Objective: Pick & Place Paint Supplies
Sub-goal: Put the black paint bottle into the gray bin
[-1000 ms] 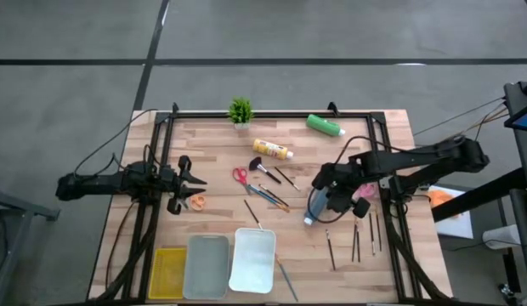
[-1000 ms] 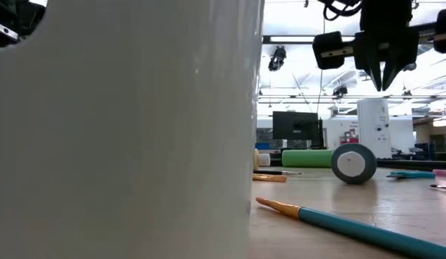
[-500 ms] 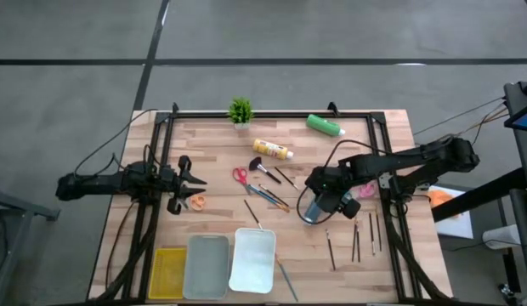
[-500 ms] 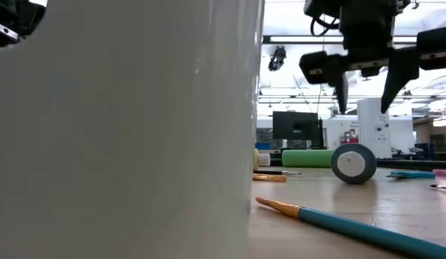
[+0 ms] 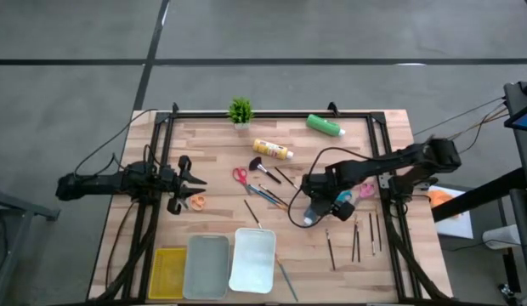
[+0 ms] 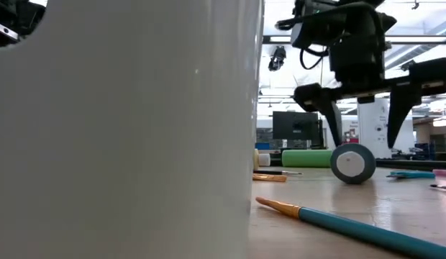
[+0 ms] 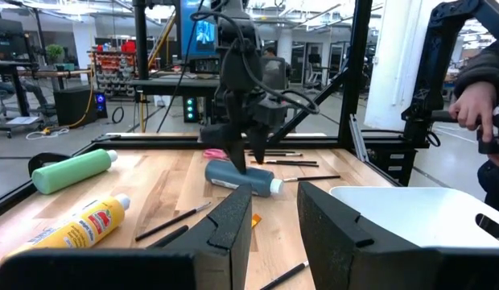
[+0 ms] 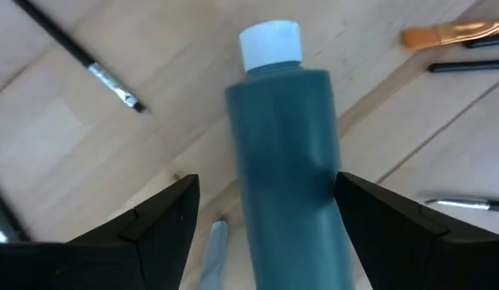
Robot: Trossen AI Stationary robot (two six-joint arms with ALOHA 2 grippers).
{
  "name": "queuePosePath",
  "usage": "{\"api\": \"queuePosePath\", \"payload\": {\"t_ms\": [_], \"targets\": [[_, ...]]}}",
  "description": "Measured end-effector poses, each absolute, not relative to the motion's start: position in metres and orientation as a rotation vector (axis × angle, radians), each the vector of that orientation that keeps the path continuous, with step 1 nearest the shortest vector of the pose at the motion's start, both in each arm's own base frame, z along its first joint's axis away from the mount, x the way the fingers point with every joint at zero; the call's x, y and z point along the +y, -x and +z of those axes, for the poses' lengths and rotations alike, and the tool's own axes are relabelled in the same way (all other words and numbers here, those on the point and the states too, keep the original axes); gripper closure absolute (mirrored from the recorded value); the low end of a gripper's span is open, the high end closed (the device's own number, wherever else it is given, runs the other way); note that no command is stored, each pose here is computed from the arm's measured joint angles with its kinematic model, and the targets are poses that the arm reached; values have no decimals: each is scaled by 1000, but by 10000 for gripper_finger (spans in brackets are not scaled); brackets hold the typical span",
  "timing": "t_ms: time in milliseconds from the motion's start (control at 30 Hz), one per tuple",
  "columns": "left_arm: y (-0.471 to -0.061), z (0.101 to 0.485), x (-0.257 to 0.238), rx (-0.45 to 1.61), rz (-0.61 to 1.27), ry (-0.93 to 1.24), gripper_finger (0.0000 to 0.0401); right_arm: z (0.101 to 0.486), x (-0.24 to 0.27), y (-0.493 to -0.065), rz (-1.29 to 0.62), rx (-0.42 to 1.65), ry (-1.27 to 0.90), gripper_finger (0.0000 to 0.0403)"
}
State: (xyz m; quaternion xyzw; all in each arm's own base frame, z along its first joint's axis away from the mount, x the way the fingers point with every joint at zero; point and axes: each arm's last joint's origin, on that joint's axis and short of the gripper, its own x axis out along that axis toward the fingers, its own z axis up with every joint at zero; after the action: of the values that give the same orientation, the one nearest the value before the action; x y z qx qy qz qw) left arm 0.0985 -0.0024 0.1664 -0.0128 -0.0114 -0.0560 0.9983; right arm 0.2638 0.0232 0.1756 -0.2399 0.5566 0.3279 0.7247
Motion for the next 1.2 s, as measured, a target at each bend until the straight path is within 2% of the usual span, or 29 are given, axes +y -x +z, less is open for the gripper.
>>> {"api": "queuePosePath", "payload": {"t_ms": [533, 833, 1200], "targets": [[-98, 167, -2, -23, -112, 26, 297, 152, 22, -272, 710, 1300, 559, 117], [-98, 167, -2, -23, -112, 26, 297, 154, 23, -273, 708, 1279, 561, 118], [-98, 166, -2, -23, -112, 26, 297, 154, 23, -273, 711, 1277, 556, 212]]}}
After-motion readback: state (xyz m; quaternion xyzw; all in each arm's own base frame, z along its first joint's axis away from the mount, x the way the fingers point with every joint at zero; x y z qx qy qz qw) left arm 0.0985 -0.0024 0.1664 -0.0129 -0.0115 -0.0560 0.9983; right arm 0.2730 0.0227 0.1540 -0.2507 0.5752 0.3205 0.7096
